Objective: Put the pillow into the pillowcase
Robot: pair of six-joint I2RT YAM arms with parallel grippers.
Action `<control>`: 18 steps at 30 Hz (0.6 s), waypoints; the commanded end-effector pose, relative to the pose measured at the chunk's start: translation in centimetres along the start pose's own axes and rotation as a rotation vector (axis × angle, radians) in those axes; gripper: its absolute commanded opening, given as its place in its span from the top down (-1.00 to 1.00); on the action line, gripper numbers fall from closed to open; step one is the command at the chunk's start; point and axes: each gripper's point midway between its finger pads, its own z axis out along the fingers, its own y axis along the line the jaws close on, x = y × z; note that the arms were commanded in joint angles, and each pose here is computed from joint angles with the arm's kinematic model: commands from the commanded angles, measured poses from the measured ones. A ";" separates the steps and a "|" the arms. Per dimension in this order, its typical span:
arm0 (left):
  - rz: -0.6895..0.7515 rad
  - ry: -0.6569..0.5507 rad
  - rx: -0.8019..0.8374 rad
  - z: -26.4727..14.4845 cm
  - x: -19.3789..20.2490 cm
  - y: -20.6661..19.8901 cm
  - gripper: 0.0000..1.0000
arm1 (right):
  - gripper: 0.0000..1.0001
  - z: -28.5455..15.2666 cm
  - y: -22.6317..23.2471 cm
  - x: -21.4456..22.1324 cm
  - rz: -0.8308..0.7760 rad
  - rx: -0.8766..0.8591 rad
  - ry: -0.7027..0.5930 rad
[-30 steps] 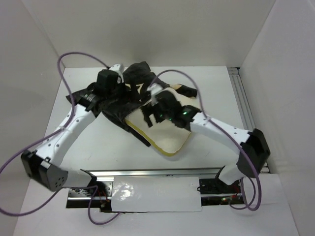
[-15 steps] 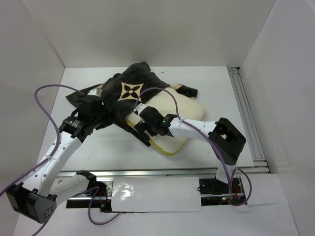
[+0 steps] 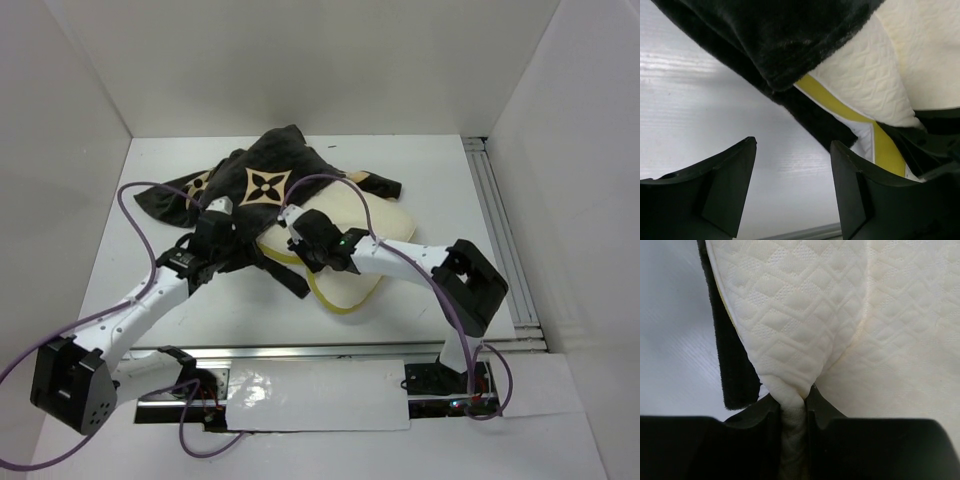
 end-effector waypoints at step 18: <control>0.081 -0.200 -0.287 6.5 -7.1 2.5 0.24 | 1.00 -3.0 0.6 -3.1 0.094 -0.104 -0.081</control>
